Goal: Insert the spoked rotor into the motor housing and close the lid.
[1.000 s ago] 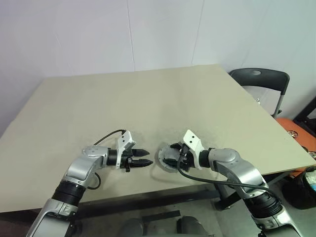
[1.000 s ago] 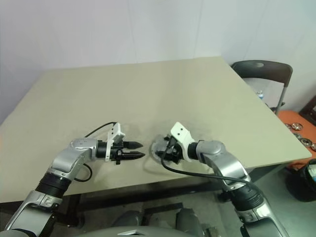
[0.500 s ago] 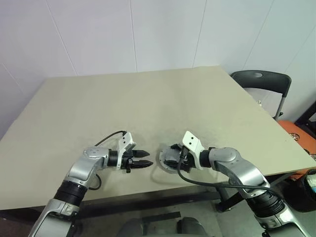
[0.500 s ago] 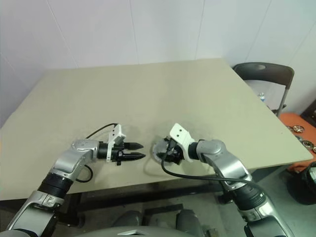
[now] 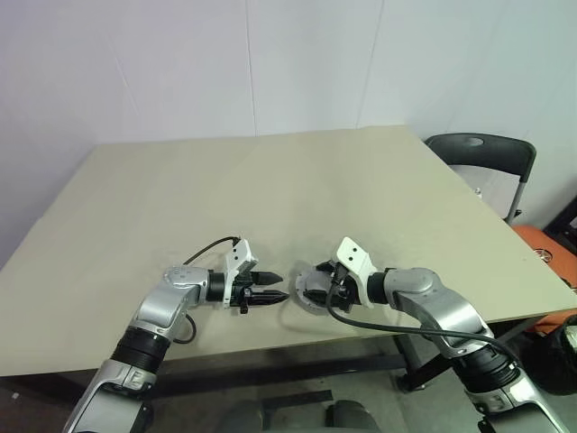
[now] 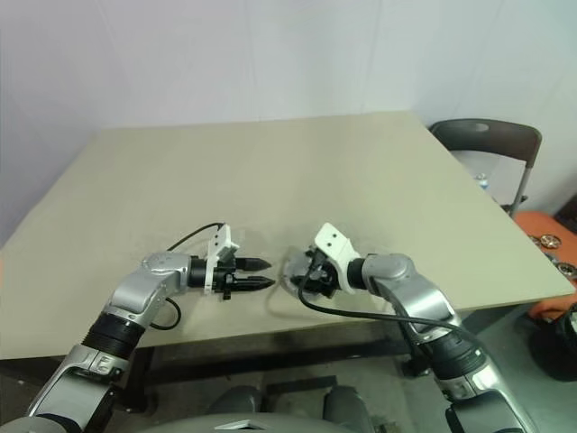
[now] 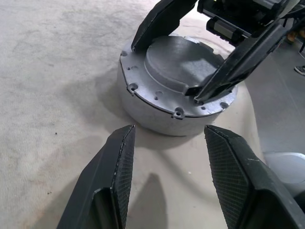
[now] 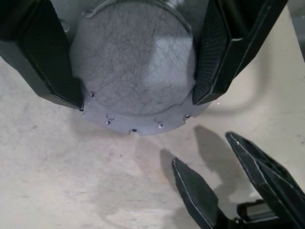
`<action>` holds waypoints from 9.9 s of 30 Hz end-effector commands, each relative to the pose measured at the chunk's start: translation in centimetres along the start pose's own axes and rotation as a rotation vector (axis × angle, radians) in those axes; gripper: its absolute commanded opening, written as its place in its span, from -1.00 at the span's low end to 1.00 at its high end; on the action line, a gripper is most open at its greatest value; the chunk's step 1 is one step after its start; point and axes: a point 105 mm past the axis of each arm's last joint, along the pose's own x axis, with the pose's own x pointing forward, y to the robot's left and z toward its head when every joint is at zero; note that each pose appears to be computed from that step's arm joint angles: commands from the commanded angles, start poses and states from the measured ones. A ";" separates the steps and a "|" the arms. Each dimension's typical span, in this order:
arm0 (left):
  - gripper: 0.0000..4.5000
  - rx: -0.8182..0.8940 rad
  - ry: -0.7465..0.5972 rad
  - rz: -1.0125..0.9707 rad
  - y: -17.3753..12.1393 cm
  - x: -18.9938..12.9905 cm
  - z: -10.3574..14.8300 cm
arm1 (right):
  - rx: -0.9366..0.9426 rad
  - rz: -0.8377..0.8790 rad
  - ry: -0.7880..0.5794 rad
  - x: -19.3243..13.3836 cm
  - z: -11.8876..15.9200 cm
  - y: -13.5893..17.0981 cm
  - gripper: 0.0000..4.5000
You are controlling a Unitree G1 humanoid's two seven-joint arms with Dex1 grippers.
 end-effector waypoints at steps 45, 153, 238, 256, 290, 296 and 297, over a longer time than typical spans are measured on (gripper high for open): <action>0.09 0.103 -0.061 -0.093 -1.1 3.2 3.2 | 0.035 -0.109 0.293 -4.1 -10.4 -3.1 0.44; -1.00 0.222 0.165 -0.439 -6.2 13.5 -1.0 | 0.392 -0.067 -0.153 -13.9 -2.5 -2.3 0.99; -1.00 0.367 0.321 -0.401 -3.0 10.2 -1.8 | 1.046 0.165 -0.405 -7.0 2.8 -3.8 -0.57; -1.00 0.382 0.325 -0.322 -1.3 8.3 -1.1 | 0.942 0.017 -0.146 -7.8 -1.5 -3.8 -0.89; -1.00 0.370 -0.034 -0.120 2.6 5.0 8.4 | 1.041 -0.039 0.026 -10.7 -7.9 -3.0 -0.89; -1.00 0.369 -0.108 -0.173 1.6 4.8 10.7 | 1.023 -0.009 0.017 -10.6 -7.5 -2.7 -0.89; -1.00 0.371 -0.096 -0.187 1.3 5.1 10.4 | 1.021 -0.004 0.018 -10.5 -7.4 -2.6 -0.89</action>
